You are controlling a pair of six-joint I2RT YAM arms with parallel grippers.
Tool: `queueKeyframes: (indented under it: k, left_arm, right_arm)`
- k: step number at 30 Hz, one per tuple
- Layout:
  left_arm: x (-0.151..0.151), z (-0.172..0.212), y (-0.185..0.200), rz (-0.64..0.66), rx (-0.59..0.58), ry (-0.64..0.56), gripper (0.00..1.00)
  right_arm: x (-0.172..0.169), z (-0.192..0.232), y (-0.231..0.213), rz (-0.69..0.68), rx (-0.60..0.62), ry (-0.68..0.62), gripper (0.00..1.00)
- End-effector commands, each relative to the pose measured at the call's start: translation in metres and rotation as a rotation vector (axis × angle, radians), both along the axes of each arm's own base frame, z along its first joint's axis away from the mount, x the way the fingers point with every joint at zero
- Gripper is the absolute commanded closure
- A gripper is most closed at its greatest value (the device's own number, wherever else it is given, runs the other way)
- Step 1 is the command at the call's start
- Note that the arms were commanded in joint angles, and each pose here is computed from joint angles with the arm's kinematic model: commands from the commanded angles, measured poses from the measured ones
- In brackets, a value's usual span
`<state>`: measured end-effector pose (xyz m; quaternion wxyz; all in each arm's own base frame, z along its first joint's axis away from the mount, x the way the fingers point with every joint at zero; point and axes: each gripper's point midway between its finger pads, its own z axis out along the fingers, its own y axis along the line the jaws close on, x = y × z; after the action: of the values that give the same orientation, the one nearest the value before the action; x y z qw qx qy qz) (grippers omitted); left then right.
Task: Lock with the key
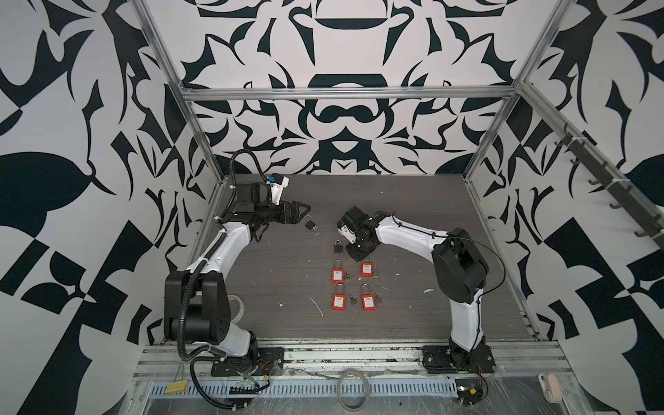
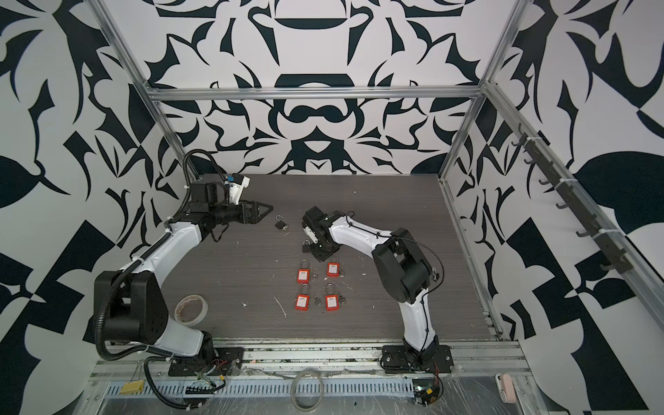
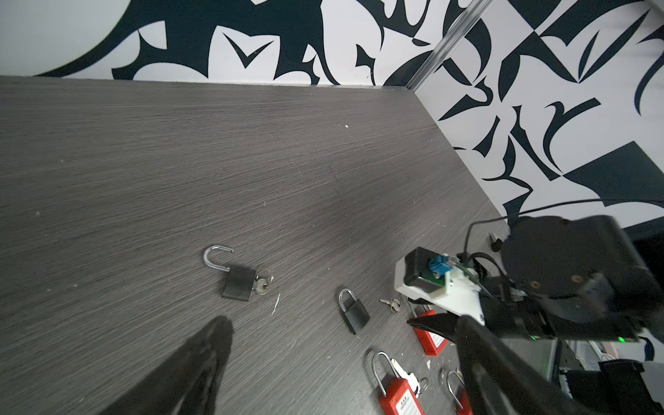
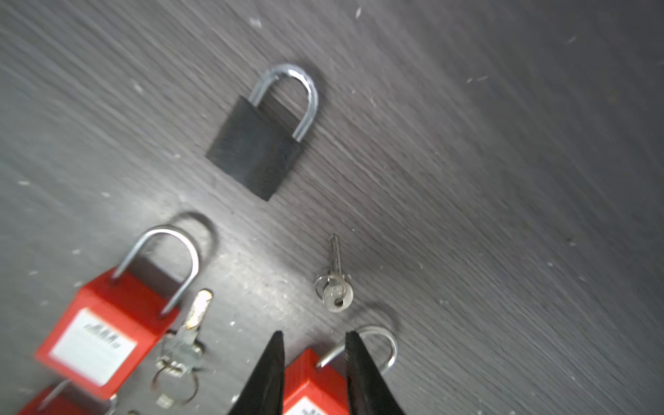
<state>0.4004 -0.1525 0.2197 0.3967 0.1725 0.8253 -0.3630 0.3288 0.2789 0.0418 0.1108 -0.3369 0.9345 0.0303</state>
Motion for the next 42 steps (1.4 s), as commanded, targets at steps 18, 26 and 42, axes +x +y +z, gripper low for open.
queueKeyframes:
  k: [18, 26, 42]
  left_arm:
    - [-0.011, 0.010, 0.000, -0.027, 0.027, -0.060, 0.01]
    - [-0.013, 0.008, 0.000, -0.032, 0.026, -0.047, 0.01]
    - [-0.001, 0.017, 0.032, 0.242, 0.045, -0.119, 0.01]
  right_arm:
    - [0.013, -0.007, 0.023, 0.077, -0.004, 0.008, 0.81]
    - [0.017, -0.006, 0.048, 0.110, 0.017, 0.014, 0.85]
    - [0.073, 0.061, 0.068, 0.120, 0.038, -0.287, 0.48]
